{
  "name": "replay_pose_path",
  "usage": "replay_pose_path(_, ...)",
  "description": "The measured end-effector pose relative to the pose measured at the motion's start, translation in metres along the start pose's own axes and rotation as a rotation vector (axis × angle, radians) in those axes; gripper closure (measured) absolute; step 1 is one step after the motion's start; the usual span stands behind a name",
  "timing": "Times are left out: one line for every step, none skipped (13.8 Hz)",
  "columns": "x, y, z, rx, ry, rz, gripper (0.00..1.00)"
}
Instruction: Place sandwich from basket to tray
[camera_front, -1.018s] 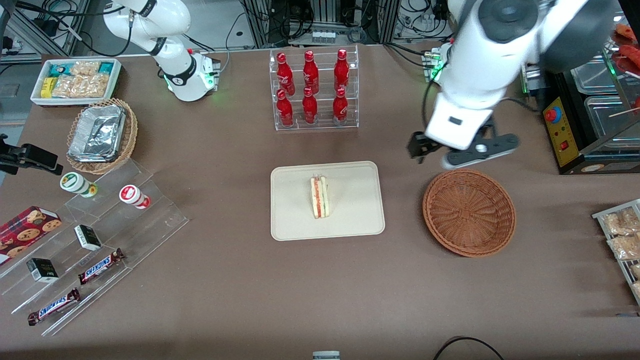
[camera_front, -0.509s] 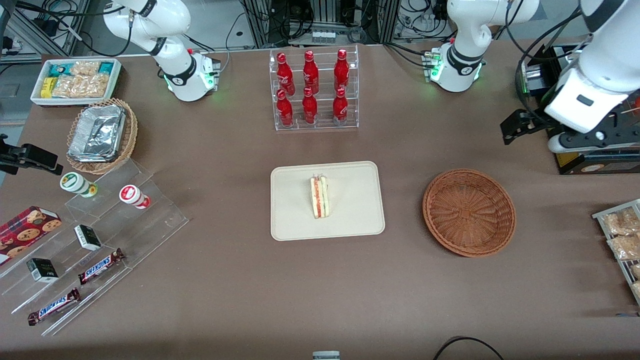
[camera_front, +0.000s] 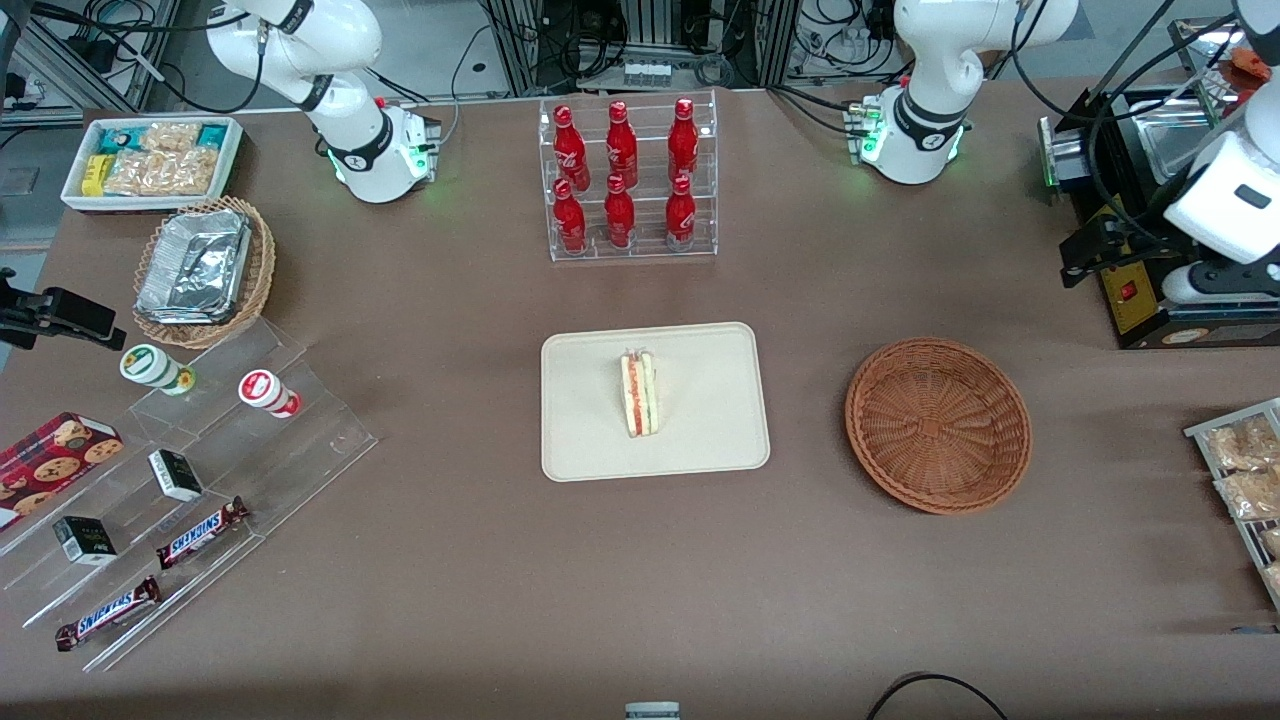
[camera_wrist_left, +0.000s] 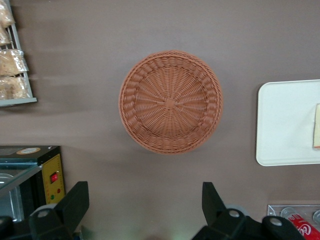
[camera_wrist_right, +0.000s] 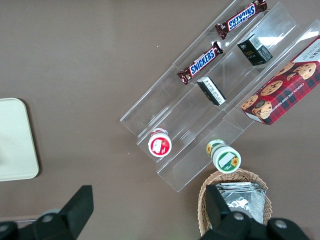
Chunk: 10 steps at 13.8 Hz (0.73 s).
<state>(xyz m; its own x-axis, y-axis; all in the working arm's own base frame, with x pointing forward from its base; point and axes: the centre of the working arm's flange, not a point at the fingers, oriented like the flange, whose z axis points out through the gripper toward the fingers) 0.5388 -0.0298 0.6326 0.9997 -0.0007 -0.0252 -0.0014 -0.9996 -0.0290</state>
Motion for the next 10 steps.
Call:
replay_pose_path(0.001, -0.007, -0.001, -0.001, 0.002, -0.002, 0.00)
replay_pose_path(0.001, -0.010, -0.001, -0.001, 0.003, -0.006, 0.00)
replay_pose_path(0.002, -0.012, -0.001, -0.001, 0.004, -0.008, 0.00)
replay_pose_path(0.004, -0.012, -0.001, -0.001, 0.004, -0.009, 0.00)
replay_pose_path(0.005, -0.014, -0.001, -0.001, 0.005, -0.014, 0.00)
replay_pose_path(0.007, -0.019, 0.000, -0.001, 0.006, -0.023, 0.00)
replay_pose_path(0.009, -0.024, 0.000, -0.001, 0.008, -0.029, 0.00)
replay_pose_path(0.013, -0.025, -0.002, -0.001, 0.014, -0.032, 0.00)
replay_pose_path(0.015, -0.024, -0.005, -0.001, 0.021, -0.031, 0.00)
replay_pose_path(0.018, -0.023, -0.006, -0.001, 0.026, -0.028, 0.00)
